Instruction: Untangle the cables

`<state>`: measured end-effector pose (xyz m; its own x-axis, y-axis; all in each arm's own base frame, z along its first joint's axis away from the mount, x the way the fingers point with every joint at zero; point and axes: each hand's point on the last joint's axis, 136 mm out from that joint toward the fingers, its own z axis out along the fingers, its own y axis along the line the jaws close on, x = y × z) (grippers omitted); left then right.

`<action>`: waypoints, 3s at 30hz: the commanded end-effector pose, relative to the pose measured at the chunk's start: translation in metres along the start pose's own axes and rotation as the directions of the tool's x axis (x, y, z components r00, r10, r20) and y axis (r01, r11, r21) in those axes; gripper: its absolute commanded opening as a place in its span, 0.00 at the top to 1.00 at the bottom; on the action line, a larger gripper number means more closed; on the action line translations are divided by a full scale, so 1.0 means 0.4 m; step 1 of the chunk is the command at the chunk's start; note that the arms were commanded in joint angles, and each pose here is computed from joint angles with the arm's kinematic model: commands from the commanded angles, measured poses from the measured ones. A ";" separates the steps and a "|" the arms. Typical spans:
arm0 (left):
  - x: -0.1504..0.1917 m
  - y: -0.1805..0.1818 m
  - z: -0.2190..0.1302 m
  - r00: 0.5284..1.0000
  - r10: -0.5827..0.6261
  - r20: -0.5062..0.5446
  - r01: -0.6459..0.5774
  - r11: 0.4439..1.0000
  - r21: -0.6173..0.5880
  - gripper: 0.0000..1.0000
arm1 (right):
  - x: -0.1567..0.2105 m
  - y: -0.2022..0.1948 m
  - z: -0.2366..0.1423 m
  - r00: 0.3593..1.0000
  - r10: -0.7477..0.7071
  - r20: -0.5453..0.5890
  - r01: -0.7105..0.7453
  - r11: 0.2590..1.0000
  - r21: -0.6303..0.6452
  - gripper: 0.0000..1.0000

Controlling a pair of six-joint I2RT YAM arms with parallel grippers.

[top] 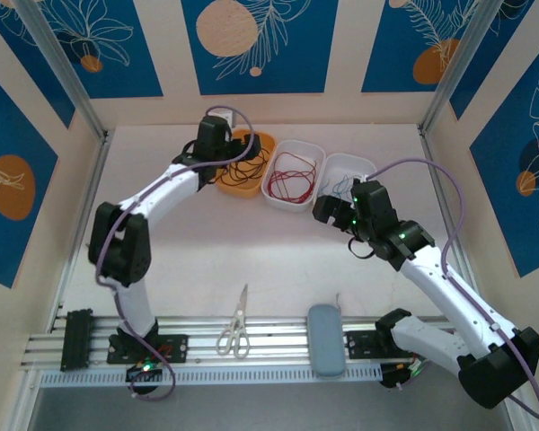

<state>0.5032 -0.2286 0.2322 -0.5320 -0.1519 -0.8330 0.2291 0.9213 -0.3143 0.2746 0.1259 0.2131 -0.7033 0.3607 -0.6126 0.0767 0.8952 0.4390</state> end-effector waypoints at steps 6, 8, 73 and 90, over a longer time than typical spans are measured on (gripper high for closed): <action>-0.016 0.090 -0.227 0.985 0.081 0.155 -0.057 0.987 -0.153 0.00 | 0.019 -0.103 -0.003 0.999 -0.010 0.049 0.003 0.990 0.142 0.01; 0.013 0.123 -0.275 0.982 0.092 0.163 -0.059 0.978 -0.199 0.00 | 0.023 -0.127 -0.002 0.997 -0.027 0.070 0.015 0.985 0.171 0.01; 0.358 0.445 -0.292 0.906 0.336 0.256 -0.308 0.940 -0.144 0.00 | -0.029 -0.259 0.065 0.793 -0.447 0.415 0.368 0.893 0.258 0.01; 0.358 0.514 -0.246 0.950 0.264 0.165 -0.225 0.949 -0.220 0.00 | -0.063 -0.266 0.125 0.768 -0.437 0.468 0.404 0.898 0.176 0.01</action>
<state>0.3868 -0.0457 0.0940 -0.2909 0.0748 -0.9538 0.2635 0.9647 -0.0047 0.3088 0.0300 0.1282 -0.3335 0.0092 -0.9427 -0.0446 0.9987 0.0255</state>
